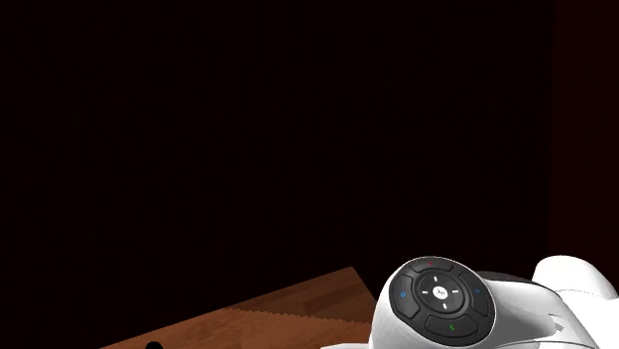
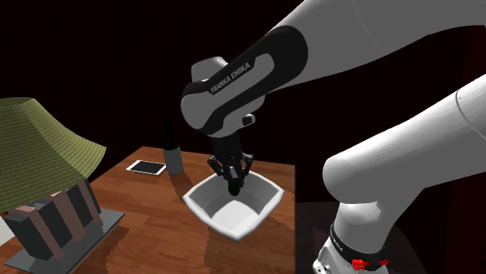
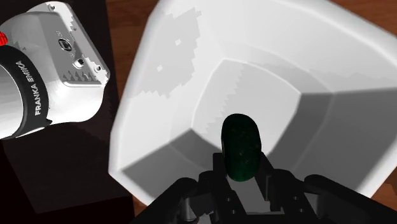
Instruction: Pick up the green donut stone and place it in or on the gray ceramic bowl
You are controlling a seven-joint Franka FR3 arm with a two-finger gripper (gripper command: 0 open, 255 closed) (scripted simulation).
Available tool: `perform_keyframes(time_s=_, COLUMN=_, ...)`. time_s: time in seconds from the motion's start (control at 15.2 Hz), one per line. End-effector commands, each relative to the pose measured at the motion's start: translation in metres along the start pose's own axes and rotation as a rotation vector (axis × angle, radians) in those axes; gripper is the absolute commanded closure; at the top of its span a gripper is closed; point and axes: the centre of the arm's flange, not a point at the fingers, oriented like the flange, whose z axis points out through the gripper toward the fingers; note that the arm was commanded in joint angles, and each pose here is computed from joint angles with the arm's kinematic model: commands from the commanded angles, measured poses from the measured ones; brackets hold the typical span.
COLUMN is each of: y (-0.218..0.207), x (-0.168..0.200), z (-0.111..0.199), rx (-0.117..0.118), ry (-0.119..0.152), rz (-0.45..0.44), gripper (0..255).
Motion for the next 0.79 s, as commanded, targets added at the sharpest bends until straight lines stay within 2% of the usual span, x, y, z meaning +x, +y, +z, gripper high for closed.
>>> perform_keyframes(time_s=0.0, y=0.0, x=0.0, z=0.0, rx=0.0, ry=0.0, rz=0.0, gripper=255)
perform_keyframes(time_s=0.13, y=0.0, x=0.0, z=0.0, rx=0.0, ry=0.0, rz=0.0, gripper=255)
perform_keyframes(time_s=0.2, y=0.0, x=0.0, z=0.0, rx=0.0, ry=0.0, rz=0.0, gripper=0)
perform_keyframes(time_s=0.53, y=0.0, x=0.0, z=0.0, rx=0.0, ry=0.0, rz=0.0, gripper=0)
perform_keyframes(time_s=0.73, y=0.0, x=0.0, z=-0.039, rx=0.0, ry=0.0, rz=0.0, gripper=0)
